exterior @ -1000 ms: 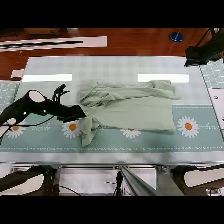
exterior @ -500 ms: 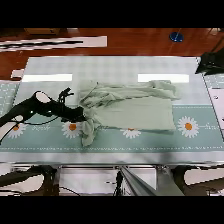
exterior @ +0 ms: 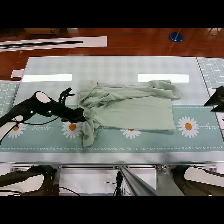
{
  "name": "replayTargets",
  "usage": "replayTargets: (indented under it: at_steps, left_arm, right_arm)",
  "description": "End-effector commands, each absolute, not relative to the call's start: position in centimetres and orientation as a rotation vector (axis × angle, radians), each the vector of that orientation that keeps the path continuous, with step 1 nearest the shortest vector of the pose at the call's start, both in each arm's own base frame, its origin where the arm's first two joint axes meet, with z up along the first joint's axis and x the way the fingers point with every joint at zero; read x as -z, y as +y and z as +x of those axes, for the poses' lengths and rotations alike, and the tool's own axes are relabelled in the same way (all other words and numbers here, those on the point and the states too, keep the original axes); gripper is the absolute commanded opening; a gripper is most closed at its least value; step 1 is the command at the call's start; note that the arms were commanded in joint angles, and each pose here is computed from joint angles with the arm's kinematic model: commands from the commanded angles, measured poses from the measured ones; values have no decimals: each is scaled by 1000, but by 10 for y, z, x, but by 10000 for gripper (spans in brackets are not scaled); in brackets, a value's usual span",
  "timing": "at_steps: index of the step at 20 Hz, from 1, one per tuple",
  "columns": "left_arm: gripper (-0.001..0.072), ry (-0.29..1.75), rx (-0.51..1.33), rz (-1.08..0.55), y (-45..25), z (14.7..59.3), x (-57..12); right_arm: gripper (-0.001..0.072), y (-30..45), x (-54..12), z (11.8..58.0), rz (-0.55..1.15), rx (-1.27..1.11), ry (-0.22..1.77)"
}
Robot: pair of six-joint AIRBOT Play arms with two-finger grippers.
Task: Fold the shirts.
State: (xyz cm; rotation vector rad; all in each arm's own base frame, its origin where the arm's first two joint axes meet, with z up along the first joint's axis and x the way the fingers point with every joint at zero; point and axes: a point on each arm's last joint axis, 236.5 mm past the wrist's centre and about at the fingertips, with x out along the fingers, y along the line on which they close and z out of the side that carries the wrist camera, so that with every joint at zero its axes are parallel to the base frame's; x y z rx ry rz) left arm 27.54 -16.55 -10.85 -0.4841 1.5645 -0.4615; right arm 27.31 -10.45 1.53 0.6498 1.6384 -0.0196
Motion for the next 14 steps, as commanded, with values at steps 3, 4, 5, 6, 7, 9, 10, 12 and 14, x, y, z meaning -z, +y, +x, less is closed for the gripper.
replayTargets:
  at_steps: [3,4,5,6,7,9,10,12,14]
  left_arm:
    - [27,1575,474,-481,-167,272,108]
    - [27,1575,474,-481,-167,272,108]
    - [27,1575,474,-481,-167,272,108]
    - [27,1575,474,-481,-167,272,108]
    - [27,1575,474,-481,-167,272,108]
    - [27,1574,474,-481,-167,272,108]
    - [27,1574,473,-481,-166,272,108]
    - [27,1572,473,-480,-166,273,108]
    - [27,1571,472,-480,-166,273,108]
  right_arm:
    - [487,-60,36,250,786,-87,1621]
    - [487,-58,41,248,785,-83,1611]
    - [486,-58,45,247,781,-76,1601]
    - [487,-58,49,247,780,-65,1590]
    - [487,-56,53,246,787,-61,1588]
    - [487,-54,60,243,795,-55,1593]
    - [487,-52,64,241,798,-54,1596]
    - [488,-48,72,235,809,-52,1604]
    - [488,-39,77,234,834,-75,1593]
